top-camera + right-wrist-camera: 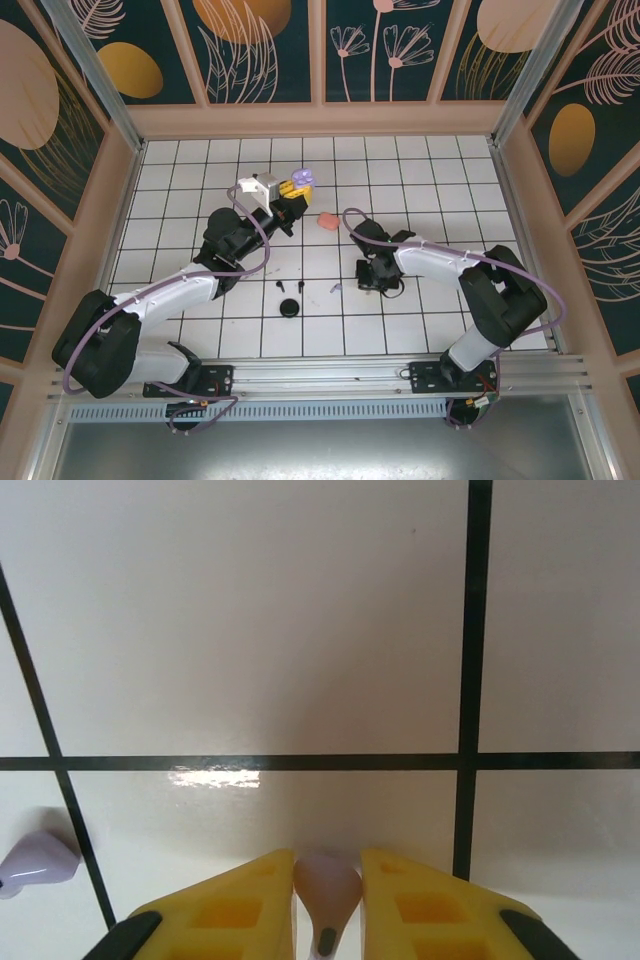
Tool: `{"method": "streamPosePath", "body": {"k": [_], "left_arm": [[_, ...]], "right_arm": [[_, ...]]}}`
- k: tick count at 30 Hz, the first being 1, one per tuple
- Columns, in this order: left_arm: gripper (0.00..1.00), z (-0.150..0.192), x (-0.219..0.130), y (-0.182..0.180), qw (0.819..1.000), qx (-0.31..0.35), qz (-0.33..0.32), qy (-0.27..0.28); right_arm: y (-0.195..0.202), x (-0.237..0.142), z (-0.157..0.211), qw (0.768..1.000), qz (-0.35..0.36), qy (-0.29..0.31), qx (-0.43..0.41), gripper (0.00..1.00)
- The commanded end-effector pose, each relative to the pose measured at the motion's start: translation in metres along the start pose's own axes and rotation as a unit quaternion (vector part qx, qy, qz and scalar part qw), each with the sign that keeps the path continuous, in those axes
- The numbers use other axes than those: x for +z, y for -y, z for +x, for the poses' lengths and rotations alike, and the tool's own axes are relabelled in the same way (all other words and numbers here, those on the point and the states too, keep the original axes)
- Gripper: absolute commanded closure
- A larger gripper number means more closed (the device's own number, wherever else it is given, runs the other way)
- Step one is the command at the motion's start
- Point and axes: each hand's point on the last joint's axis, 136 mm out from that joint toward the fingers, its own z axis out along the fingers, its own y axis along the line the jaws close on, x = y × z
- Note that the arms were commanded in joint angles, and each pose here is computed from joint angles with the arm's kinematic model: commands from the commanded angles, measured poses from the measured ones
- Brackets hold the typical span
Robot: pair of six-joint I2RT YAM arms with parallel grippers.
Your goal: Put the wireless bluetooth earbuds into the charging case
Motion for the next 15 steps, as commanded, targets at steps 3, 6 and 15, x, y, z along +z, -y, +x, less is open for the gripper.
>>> {"method": "streamPosePath", "body": {"k": [3,6,15], "left_arm": [[1.0,-0.012,-0.002,0.007,1.0,0.008,0.017,0.022],[1.0,-0.011,-0.001,0.007,1.0,0.009,0.017,0.021],[1.0,-0.013,-0.002,0.009,0.999,0.014,0.021,0.024]], "right_arm": [[-0.008,-0.02,-0.009,1.0,0.0,0.017,0.006,0.77],[-0.012,-0.026,-0.013,1.0,-0.003,0.024,0.008,0.72],[-0.008,-0.019,-0.008,1.0,0.006,0.015,0.01,0.69]]}}
